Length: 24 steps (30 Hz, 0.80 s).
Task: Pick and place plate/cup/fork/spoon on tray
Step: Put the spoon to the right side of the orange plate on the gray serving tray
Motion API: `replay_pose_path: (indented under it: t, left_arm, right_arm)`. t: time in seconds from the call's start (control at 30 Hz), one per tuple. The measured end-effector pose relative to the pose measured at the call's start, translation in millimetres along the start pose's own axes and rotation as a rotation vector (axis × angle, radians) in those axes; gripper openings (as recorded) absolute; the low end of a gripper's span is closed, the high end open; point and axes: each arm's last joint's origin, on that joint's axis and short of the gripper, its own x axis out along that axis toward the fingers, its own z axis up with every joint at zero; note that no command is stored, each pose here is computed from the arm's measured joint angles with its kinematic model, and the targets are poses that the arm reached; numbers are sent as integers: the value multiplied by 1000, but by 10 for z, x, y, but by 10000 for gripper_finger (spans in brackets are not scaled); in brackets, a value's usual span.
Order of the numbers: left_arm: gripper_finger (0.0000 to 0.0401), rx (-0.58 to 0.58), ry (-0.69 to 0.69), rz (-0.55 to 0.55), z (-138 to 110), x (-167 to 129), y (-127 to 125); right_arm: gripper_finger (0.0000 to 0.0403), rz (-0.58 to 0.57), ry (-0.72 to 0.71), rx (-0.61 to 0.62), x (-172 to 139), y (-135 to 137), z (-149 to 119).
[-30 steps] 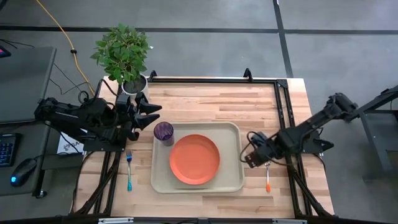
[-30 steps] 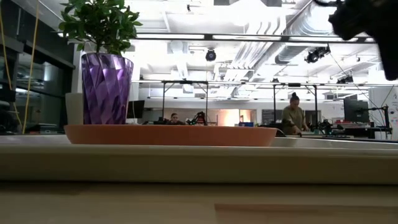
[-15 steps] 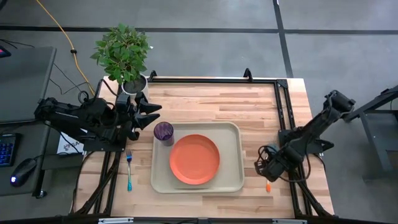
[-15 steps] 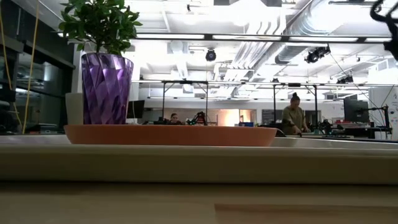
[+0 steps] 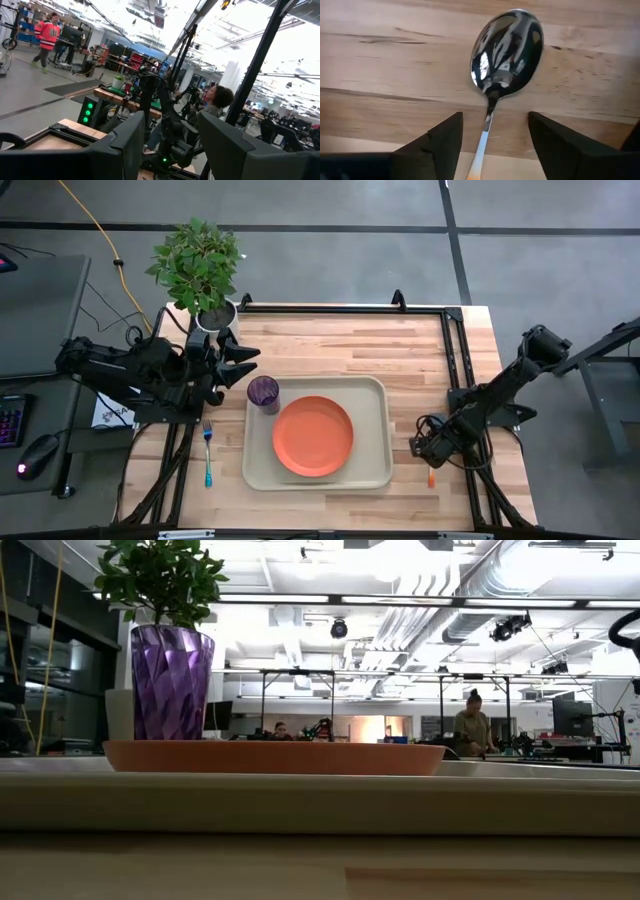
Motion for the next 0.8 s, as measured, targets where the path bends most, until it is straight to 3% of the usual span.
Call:
replay_pose_path:
  t: [0.17, 0.47, 0.8]
  left_arm:
    - [170, 0, 0, 0, 0, 0, 0]
    - [170, 0, 0, 0, 0, 0, 0]
    - [170, 0, 0, 0, 0, 0, 0]
  right_arm:
    - [162, -19, 4, 4, 0, -12, 4]
    - [17, -6, 3, -6, 1, -2, 1]
    - [3, 27, -26, -21, -31, 31, -11]
